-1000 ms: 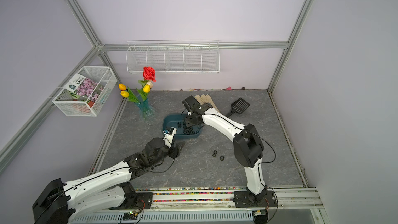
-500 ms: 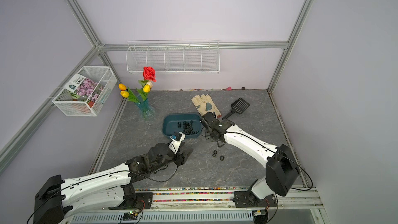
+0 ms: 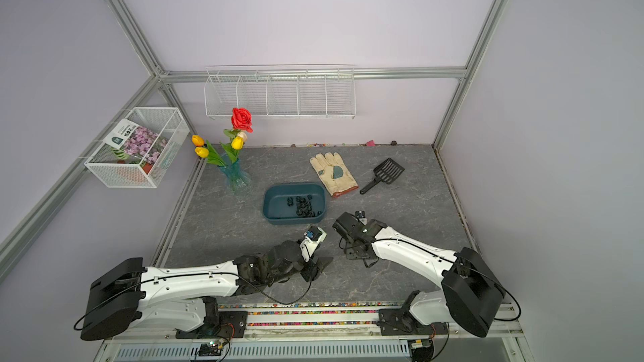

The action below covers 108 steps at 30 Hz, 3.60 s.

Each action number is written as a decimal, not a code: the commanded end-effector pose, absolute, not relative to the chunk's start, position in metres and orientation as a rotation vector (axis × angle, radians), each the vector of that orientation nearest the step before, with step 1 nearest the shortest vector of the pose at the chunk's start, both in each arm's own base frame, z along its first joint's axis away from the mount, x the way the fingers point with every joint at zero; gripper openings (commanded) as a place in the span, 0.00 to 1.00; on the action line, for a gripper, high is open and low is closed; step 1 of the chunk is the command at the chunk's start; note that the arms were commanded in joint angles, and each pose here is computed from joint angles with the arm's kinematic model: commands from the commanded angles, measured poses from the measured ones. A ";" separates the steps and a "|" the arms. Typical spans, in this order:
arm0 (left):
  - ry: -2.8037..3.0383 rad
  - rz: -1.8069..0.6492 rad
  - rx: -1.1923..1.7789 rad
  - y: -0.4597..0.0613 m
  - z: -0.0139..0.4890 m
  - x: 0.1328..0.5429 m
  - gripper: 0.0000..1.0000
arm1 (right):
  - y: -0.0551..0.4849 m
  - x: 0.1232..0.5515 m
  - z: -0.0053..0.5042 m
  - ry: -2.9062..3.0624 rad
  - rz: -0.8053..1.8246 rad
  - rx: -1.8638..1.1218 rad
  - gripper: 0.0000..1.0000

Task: Put the nuts on the desktop into the storage box
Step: Pick up the nut from the center of the board, then place the nut in the storage box.

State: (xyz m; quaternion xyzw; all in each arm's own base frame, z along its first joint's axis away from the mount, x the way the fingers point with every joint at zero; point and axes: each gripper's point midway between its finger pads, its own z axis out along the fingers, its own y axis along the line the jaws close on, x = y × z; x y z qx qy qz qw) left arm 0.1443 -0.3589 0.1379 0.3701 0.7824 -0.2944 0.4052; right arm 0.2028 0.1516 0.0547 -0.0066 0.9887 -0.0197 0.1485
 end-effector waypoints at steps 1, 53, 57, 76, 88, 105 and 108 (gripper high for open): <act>1.959 -0.786 0.918 -0.371 0.146 0.143 0.65 | 0.156 0.199 0.040 2.856 -0.019 0.033 0.48; 1.998 -0.627 0.805 -0.358 0.143 0.173 0.65 | 0.161 0.221 0.049 2.804 -0.063 -0.043 0.15; 1.988 -0.607 0.768 -0.344 0.150 0.187 0.65 | 0.172 0.235 0.067 2.774 -0.036 -0.080 0.15; 1.886 -0.559 0.634 -0.286 0.178 0.234 0.65 | 0.272 0.323 0.120 2.683 0.173 -0.369 0.15; 1.890 -0.542 0.587 -0.273 0.168 0.254 0.65 | 0.318 0.359 0.104 2.690 0.284 -0.475 0.14; 1.911 -0.549 0.572 -0.270 0.155 0.262 0.64 | 0.339 0.384 0.052 2.781 0.318 -0.521 0.14; 1.913 -0.547 0.571 -0.269 0.154 0.262 0.64 | 0.341 0.386 0.045 2.792 0.311 -0.521 0.14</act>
